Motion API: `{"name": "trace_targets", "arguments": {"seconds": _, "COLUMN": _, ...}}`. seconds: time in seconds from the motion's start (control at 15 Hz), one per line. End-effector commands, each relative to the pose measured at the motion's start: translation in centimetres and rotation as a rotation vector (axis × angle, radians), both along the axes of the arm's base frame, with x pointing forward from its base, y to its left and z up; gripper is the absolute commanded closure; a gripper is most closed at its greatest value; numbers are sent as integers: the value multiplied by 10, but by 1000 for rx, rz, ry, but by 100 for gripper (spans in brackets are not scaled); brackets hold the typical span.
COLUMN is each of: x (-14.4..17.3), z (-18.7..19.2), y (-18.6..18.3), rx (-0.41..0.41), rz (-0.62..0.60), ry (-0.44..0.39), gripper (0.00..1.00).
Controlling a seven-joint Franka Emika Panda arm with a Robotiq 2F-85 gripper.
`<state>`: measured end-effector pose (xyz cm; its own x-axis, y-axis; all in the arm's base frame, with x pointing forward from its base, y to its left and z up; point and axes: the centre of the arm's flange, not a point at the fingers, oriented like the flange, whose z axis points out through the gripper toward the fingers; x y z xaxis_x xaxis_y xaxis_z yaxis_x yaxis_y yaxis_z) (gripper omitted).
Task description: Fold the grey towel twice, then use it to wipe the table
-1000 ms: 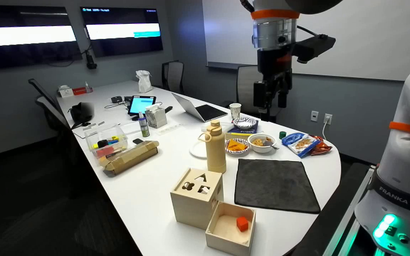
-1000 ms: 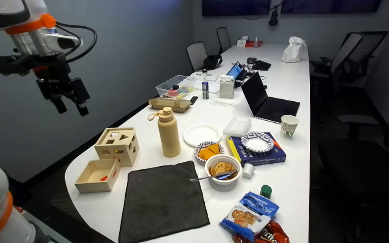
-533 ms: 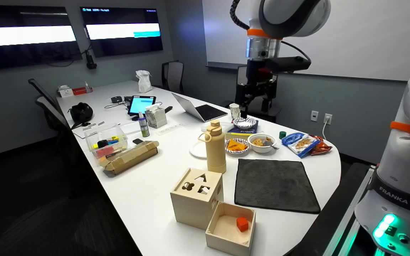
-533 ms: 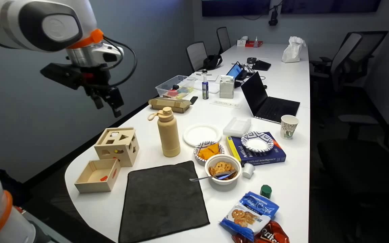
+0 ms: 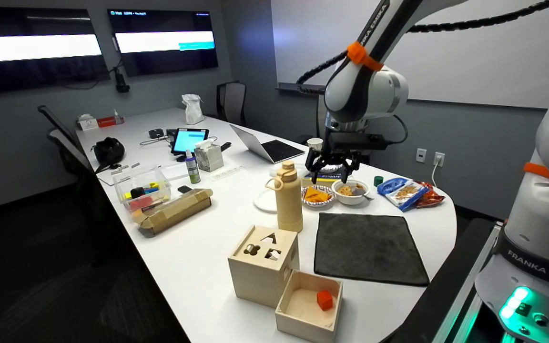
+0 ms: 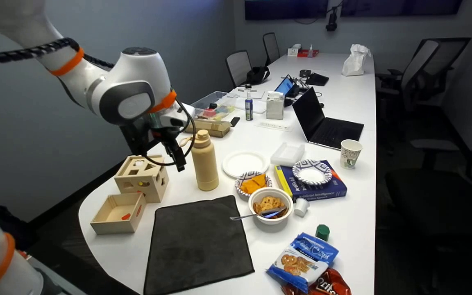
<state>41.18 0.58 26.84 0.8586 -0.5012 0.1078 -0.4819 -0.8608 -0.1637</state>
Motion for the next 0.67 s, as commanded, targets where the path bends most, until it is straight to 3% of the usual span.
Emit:
{"name": "trace_targets", "arguments": {"seconds": 0.0, "x": 46, "z": -60, "y": -7, "rx": -9, "rz": -144, "ry": 11, "gripper": 0}}
{"name": "trace_targets", "arguments": {"seconds": 0.6, "x": 104, "z": -135, "y": -39, "rx": -57, "rz": -336, "ry": 55, "gripper": 0}}
